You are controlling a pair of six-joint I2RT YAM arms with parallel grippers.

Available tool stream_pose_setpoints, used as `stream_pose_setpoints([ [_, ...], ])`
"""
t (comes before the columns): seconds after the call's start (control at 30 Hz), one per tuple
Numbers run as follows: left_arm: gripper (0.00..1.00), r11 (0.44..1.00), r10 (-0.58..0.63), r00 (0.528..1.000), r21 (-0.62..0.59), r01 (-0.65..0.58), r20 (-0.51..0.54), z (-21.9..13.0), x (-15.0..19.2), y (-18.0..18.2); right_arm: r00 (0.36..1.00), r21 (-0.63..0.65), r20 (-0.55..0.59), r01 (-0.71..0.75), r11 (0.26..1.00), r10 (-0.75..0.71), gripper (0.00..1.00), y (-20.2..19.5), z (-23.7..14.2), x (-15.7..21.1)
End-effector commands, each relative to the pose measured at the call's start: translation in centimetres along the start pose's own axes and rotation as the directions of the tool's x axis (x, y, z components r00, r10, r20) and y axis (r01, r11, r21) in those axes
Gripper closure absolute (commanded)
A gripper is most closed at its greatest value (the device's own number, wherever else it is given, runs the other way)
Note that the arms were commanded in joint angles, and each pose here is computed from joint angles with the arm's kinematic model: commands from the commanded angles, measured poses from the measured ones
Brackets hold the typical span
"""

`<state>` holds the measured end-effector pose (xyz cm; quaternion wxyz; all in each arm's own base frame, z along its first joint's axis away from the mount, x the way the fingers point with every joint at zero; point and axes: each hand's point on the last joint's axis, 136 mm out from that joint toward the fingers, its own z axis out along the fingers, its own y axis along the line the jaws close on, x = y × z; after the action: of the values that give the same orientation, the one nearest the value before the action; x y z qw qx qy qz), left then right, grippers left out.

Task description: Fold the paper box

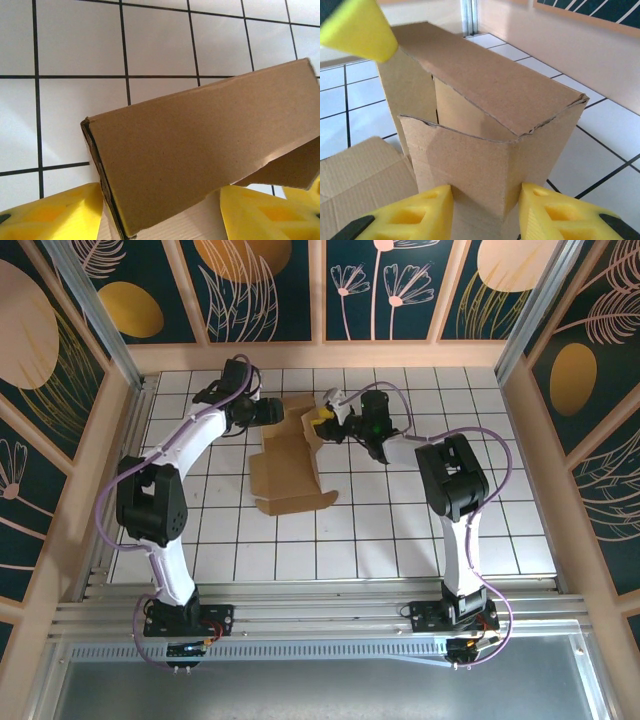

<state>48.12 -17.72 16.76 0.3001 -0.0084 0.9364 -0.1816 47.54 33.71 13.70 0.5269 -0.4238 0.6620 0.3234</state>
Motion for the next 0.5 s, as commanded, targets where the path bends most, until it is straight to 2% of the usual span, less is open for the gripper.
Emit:
stream_pose_setpoints([
  [0.0, 0.35, 0.995, 0.017, 0.991, 0.095, -0.029, 0.134, -3.6, -2.7, -3.7, 0.999, -0.107, 0.033, 0.02, 0.994, -0.017, 0.62, 4.2, 0.6, -2.4],
  [0.13, 0.35, 1.0, 0.008, 0.974, 0.0, -0.008, 0.224, -5.9, -3.8, -1.9, 1.0, -0.104, 0.003, 0.006, 0.995, -0.005, 0.61, 4.3, 0.6, -1.7],
  [0.2, 0.32, 0.999, -0.026, 0.962, -0.028, 0.035, 0.273, -7.3, -4.7, -0.9, 1.0, -0.102, -0.007, 0.011, 0.995, -0.011, 0.61, 4.3, 0.6, -1.5],
  [0.4, 0.32, 0.994, -0.05, 0.986, -0.092, 0.065, 0.157, -4.5, -4.2, 1.0, 1.0, -0.094, -0.013, 0.009, 0.996, -0.01, 0.59, 4.0, 0.8, -1.2],
  [0.47, 0.33, 0.994, -0.07, 0.991, -0.071, 0.079, 0.114, -3.3, -3.3, 1.0, 1.0, -0.092, -0.004, 0.004, 0.996, -0.004, 0.59, 3.9, 0.9, -1.3],
])
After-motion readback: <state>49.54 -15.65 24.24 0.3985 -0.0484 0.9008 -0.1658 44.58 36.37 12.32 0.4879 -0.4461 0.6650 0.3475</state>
